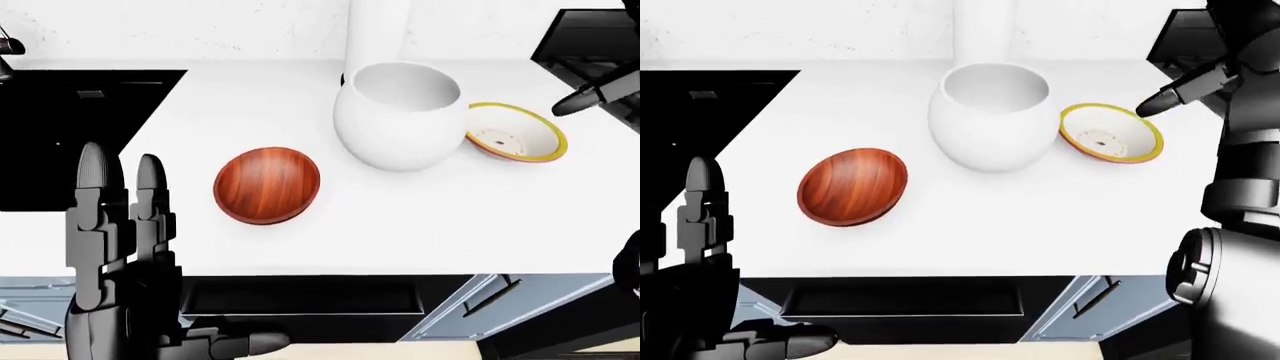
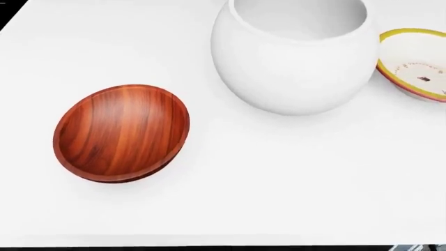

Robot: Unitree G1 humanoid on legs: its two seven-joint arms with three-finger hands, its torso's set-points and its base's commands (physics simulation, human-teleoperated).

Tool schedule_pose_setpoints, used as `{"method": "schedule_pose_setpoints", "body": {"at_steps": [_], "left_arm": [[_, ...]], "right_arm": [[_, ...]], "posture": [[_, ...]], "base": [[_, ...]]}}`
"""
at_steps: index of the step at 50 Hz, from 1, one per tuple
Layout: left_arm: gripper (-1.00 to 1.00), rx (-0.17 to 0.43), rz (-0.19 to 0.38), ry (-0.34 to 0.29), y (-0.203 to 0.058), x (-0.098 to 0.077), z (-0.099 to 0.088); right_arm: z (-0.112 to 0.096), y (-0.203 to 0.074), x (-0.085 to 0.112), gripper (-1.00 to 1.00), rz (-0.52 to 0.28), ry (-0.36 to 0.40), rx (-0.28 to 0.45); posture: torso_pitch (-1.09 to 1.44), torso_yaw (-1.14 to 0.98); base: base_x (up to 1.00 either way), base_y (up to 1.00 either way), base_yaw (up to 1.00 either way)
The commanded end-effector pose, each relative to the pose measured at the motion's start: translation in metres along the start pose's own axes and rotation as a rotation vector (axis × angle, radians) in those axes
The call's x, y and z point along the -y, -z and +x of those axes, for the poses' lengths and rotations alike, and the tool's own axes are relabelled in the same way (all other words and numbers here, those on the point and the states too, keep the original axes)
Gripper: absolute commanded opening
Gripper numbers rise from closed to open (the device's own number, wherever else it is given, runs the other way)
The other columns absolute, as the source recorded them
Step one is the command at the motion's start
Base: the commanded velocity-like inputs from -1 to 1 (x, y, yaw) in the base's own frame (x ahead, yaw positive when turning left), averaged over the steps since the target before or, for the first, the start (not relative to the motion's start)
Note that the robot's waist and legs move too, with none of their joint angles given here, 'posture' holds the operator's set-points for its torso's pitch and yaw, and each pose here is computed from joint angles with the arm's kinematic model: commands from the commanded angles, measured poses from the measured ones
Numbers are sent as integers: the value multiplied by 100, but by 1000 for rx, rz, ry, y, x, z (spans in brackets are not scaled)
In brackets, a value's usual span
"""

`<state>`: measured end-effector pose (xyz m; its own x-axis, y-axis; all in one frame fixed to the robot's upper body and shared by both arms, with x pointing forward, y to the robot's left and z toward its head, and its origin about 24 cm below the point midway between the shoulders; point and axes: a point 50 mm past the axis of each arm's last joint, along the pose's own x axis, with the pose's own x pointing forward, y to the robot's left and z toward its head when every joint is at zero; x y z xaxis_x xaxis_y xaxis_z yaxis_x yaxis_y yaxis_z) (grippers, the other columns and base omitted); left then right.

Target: Stack the bowls from largest to smallest.

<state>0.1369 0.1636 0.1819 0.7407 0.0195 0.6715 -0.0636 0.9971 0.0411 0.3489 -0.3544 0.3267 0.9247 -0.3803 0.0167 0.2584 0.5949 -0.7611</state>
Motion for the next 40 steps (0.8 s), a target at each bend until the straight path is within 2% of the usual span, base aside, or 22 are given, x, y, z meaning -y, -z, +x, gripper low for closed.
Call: {"method": "schedule_pose_setpoints", "body": {"at_steps": [1,8,15,18,25,32,40], "left_arm": [[100,65,2,0,-11,0,2],[100,64,3,0,-11,0,2],[100,62,4,4,-11,1,2],[100,60,3,5,-10,1,2],[100,60,4,3,-10,1,2],[100,58,5,5,-9,1,2],[100,57,5,4,-9,1,2]], "right_arm": [[-10,-19,24,100,-1,83,81],[-29,-30,38,100,-20,112,139],[-59,-17,37,100,-43,53,159],[-69,-20,35,100,-83,20,191],[-65,-19,19,100,-112,-38,200],[-59,-8,-1,100,-145,-108,169],[-53,4,-23,100,-179,-147,148]], "posture": [[0,0],[0,0],[0,0],[0,0],[0,0],[0,0],[0,0]], "base": [[0,0,0],[0,0,0],[0,0,0],[0,0,0],[0,0,0],[0,0,0],[0,0,0]]}}
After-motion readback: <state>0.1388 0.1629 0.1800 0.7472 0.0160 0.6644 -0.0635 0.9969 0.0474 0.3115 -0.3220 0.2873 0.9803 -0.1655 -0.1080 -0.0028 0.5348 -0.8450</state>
